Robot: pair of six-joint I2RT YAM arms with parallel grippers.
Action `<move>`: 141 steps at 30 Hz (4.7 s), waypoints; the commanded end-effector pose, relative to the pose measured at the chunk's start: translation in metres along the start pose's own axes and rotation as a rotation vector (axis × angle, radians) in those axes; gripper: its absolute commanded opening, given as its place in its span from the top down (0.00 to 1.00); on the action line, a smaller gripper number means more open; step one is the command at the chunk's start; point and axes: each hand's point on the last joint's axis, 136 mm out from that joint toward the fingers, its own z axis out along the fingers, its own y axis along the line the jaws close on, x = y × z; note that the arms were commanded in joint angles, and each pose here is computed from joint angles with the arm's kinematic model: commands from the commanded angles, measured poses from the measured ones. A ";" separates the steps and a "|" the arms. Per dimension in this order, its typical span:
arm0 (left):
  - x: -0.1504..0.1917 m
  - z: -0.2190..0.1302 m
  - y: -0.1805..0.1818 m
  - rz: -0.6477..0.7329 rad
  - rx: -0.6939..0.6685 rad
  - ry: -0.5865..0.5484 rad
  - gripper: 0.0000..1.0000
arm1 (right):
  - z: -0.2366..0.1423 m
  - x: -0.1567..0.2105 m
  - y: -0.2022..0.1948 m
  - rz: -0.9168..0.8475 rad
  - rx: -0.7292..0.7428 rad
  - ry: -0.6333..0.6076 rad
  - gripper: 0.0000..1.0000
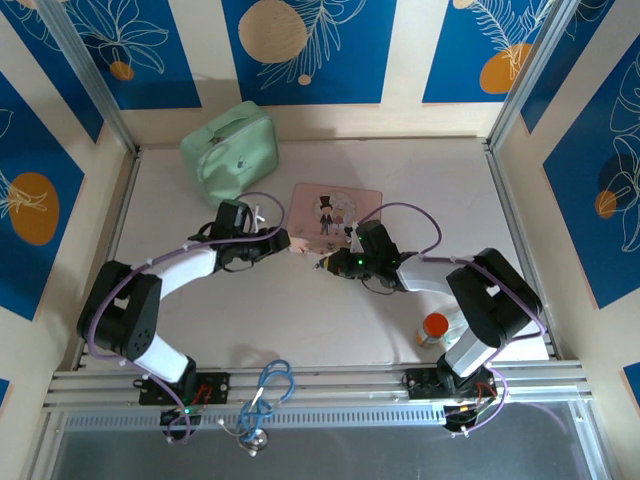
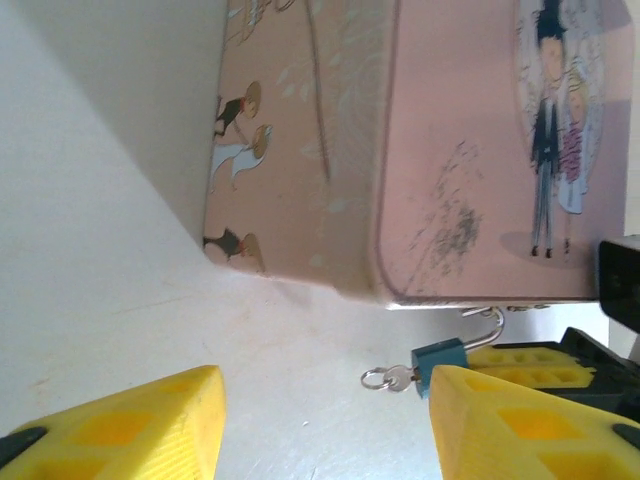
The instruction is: Unlock the padlock with the key
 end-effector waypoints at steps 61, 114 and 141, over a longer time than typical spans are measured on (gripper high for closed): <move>-0.033 0.026 -0.022 0.097 -0.056 0.023 0.15 | 0.002 0.035 -0.028 0.179 0.124 0.016 1.00; 0.039 0.007 0.052 -0.028 -0.193 0.082 0.32 | -0.020 0.057 -0.039 0.283 0.051 -0.044 1.00; 0.038 0.009 0.056 -0.037 -0.197 0.091 0.33 | -0.025 0.025 -0.012 0.303 -0.068 -0.225 1.00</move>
